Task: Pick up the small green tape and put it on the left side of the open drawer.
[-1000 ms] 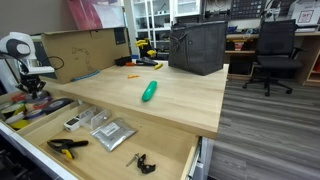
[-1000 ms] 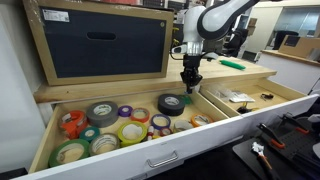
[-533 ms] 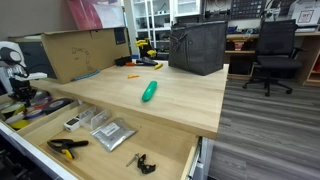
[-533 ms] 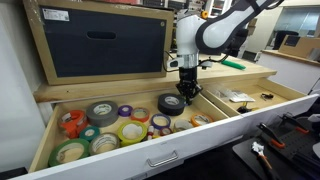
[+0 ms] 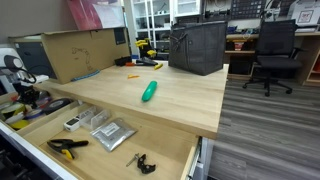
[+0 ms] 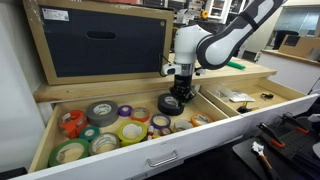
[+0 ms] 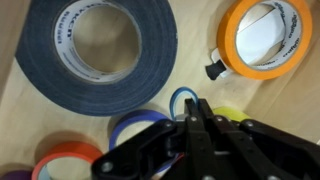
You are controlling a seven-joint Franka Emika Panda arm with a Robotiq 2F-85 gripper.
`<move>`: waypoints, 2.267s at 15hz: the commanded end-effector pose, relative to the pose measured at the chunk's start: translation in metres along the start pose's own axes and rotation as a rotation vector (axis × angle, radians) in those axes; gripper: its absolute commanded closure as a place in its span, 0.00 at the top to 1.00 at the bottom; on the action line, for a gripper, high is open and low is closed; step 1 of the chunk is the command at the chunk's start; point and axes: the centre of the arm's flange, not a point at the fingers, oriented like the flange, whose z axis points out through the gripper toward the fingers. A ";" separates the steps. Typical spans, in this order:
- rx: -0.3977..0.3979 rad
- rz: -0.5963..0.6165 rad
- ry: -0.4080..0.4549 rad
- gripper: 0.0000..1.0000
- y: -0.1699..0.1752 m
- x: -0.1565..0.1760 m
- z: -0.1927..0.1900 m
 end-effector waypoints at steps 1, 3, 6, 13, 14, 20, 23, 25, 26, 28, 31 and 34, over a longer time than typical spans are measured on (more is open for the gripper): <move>-0.044 -0.012 0.046 0.01 -0.007 0.012 0.002; -0.040 -0.034 0.056 0.01 -0.014 0.018 0.008; -0.025 -0.064 0.047 0.01 -0.023 0.020 0.013; 0.020 -0.060 0.005 0.01 -0.030 0.001 0.041; 0.024 -0.060 0.002 0.01 -0.030 0.000 0.044; 0.033 -0.070 0.014 0.01 -0.026 0.011 0.047; 0.025 -0.065 0.011 0.32 -0.021 0.014 0.045; 0.021 -0.066 0.008 0.45 -0.018 0.013 0.042; 0.016 -0.065 0.007 0.54 -0.016 0.012 0.039; 0.006 -0.063 0.013 0.67 -0.012 0.011 0.031; -0.009 -0.043 0.024 0.91 -0.004 0.006 0.014; 0.012 0.003 0.044 1.00 0.003 -0.008 -0.010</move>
